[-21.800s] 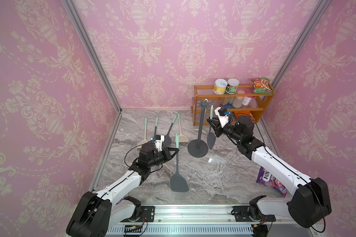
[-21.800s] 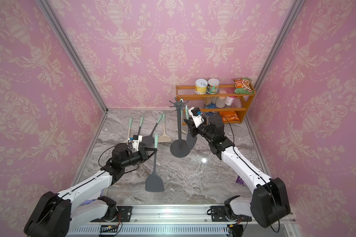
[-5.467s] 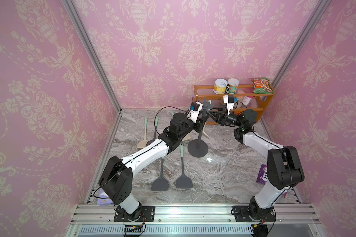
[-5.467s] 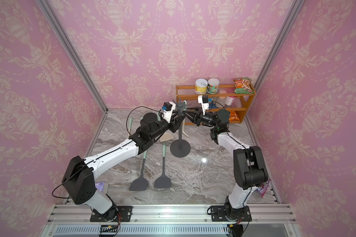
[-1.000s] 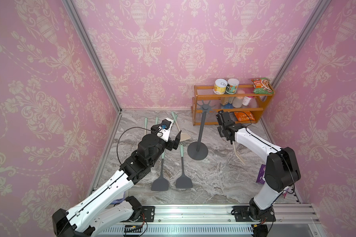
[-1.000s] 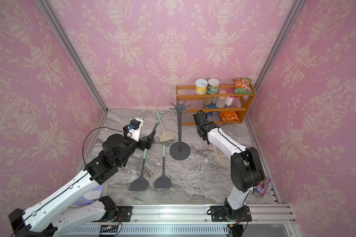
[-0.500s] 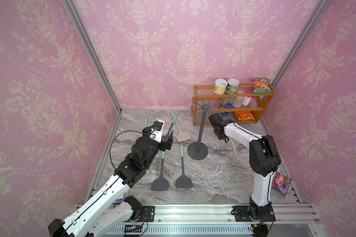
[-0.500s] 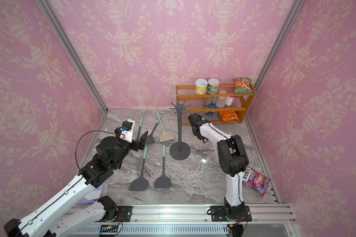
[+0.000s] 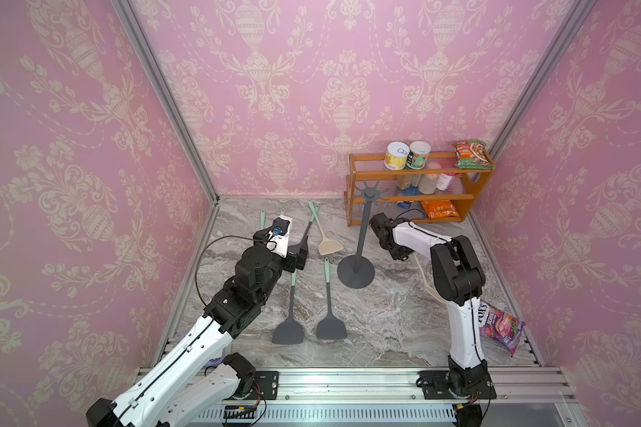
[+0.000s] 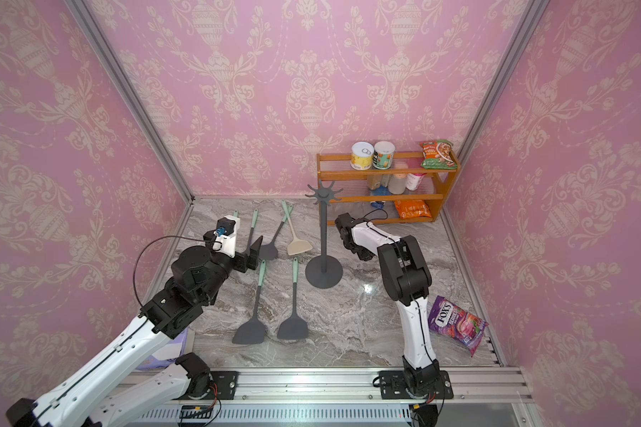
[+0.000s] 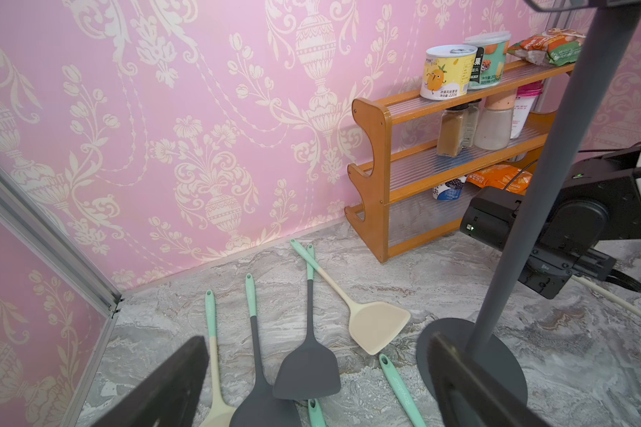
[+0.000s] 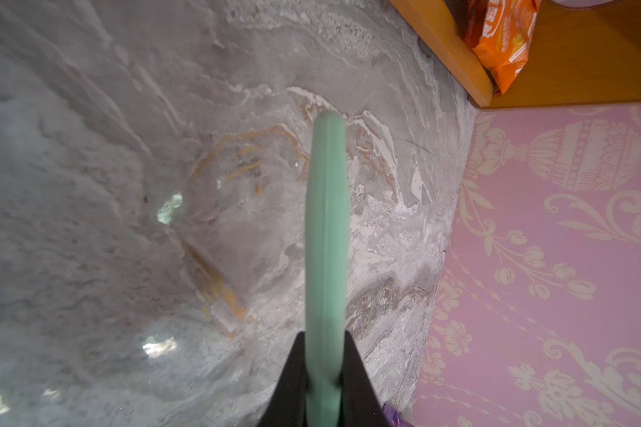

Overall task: Take the spatula off the kitchen utensil rack
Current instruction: Place the spatula at the center of the board.

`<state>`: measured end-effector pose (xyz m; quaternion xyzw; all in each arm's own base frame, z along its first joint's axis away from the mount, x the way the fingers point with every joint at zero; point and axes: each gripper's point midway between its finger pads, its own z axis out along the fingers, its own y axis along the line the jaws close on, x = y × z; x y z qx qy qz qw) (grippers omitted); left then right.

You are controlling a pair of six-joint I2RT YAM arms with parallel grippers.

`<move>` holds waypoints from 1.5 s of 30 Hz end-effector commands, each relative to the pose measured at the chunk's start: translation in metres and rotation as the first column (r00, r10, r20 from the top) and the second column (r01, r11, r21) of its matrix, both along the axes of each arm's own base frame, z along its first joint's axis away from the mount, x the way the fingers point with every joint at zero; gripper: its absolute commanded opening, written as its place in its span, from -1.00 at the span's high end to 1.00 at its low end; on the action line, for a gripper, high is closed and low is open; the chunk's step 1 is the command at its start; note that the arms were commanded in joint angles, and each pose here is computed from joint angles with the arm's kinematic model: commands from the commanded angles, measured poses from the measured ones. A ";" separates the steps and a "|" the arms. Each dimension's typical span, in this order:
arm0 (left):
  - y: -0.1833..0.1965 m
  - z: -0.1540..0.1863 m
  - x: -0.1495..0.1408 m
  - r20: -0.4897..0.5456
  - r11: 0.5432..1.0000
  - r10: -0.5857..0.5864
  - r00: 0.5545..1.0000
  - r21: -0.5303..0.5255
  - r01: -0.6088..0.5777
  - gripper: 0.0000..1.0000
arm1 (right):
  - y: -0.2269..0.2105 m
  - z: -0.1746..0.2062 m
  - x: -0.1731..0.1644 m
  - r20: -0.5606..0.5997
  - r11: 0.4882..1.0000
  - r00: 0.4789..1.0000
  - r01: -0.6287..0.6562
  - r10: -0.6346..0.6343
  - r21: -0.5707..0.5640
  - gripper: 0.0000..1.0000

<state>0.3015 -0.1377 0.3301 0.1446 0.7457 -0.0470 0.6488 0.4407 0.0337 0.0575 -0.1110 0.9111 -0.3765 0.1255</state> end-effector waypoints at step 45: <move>0.116 -0.083 0.030 -0.204 0.899 0.365 0.908 -0.175 -0.401 -0.99 | -0.010 0.130 -0.051 0.565 0.681 0.813 -0.335 -0.141 0.652 -0.99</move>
